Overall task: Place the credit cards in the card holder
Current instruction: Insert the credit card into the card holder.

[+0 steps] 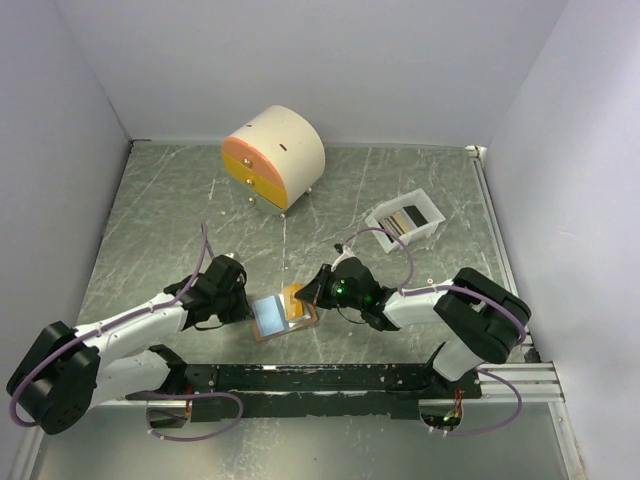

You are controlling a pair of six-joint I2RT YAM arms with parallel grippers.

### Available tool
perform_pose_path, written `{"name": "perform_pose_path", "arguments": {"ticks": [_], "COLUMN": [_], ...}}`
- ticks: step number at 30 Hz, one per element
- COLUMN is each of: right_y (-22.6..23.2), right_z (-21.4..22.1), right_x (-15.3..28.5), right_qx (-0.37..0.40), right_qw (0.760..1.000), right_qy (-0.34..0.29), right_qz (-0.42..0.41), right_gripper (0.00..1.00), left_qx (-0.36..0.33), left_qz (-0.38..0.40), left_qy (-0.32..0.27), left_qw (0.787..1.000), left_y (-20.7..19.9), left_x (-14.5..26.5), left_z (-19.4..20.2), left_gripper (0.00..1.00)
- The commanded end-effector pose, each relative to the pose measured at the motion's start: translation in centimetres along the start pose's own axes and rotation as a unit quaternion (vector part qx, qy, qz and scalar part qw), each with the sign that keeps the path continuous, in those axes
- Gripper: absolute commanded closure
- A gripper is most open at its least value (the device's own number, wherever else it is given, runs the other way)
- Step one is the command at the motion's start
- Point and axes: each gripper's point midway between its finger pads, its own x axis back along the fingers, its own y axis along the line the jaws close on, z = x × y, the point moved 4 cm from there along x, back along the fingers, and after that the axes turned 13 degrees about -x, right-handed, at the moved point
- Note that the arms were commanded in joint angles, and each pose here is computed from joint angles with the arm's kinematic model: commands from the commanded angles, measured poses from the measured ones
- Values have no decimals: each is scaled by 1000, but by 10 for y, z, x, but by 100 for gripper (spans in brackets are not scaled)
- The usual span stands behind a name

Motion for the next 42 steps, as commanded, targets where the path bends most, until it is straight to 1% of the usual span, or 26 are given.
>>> {"name": "perform_pose_path", "arguments": {"ticks": [1, 11, 23, 31, 35, 42], "right_y": [7, 4, -3, -11, -14, -15], "right_z": [-4, -4, 5, 11, 12, 18], "right_x": [-4, -12, -14, -14, -12, -12], "right_qx": [2, 4, 2, 22, 22, 15], "right_qw": [1000, 1000, 1000, 999, 999, 999], "right_qy": [-8, -7, 15, 26, 27, 47], "right_qz": [-18, -19, -23, -11, -7, -10], "right_gripper": [100, 100, 100, 100, 100, 100], "left_qx": [-3, -11, -14, -14, -14, -13], "left_qz": [-4, -1, -3, -5, -5, -8], "left_qy": [-15, -17, -17, -17, -18, -15], "left_qw": [1000, 1000, 1000, 1000, 1000, 1000], "left_y": [1, -1, -1, 0, -1, 1], "left_x": [-4, -7, -6, -6, -5, -6], "left_z": [-3, -6, -6, -6, -7, -5], "left_gripper": [93, 93, 93, 93, 93, 93]}}
